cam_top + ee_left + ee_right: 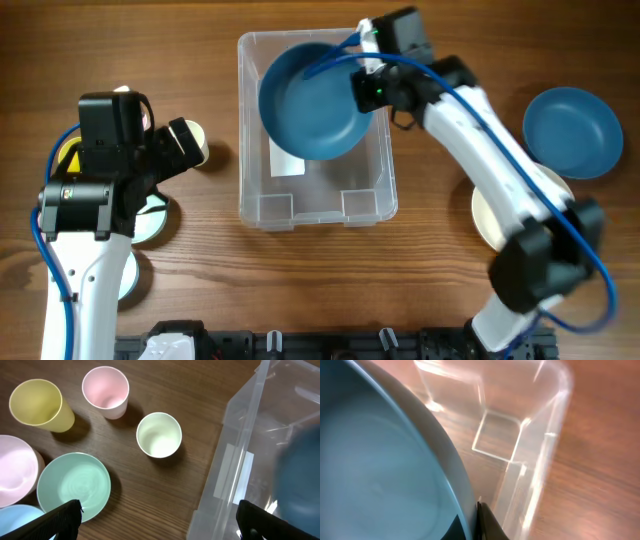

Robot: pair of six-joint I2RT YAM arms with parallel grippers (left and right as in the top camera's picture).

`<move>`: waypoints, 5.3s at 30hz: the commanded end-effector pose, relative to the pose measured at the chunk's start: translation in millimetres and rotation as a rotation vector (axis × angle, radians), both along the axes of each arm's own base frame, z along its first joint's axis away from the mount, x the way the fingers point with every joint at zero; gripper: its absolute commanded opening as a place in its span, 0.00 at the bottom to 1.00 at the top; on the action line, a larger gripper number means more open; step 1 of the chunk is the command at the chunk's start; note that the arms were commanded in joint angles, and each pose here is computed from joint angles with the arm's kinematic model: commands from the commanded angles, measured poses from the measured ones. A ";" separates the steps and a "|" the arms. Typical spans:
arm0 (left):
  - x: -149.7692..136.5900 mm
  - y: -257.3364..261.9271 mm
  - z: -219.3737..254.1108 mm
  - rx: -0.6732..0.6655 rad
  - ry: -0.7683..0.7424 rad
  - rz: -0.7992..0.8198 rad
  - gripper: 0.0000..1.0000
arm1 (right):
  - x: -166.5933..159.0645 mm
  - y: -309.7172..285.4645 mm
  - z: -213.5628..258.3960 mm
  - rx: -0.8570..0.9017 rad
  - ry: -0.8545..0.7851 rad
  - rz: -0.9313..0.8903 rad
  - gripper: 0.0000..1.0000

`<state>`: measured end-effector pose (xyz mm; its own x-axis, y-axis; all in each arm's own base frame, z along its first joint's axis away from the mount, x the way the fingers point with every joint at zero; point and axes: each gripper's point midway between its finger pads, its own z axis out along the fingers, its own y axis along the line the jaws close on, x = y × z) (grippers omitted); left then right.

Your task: Pack container

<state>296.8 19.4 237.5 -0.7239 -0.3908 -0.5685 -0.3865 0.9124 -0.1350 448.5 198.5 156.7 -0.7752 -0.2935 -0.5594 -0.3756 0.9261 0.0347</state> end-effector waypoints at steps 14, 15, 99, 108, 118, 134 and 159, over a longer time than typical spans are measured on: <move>7.0 4.9 9.4 0.007 -0.042 0.027 1.00 | 41.3 6.3 -35.3 0.063 -0.036 -0.173 0.04; 7.0 4.9 9.4 0.007 -0.042 0.027 1.00 | 41.1 6.4 -37.2 0.060 -0.033 -0.171 0.04; -1.1 48.2 -20.1 -0.038 0.079 0.219 1.00 | -79.7 124.5 13.5 -0.186 -0.137 0.810 0.04; 1.5 48.3 -18.6 -0.037 0.068 0.217 1.00 | -58.9 119.6 -6.2 -0.245 -0.131 0.705 0.41; 5.9 48.9 -15.9 -0.037 0.046 0.217 1.00 | -101.1 -180.3 133.8 0.159 -0.009 -0.928 0.73; 5.9 48.9 -15.9 -0.037 0.046 0.217 1.00 | -179.2 -217.8 -82.5 0.168 0.519 -1.168 0.90; 5.8 48.8 -16.0 -0.037 0.047 0.217 1.00 | -159.5 -219.8 -164.5 0.224 0.448 -1.202 0.30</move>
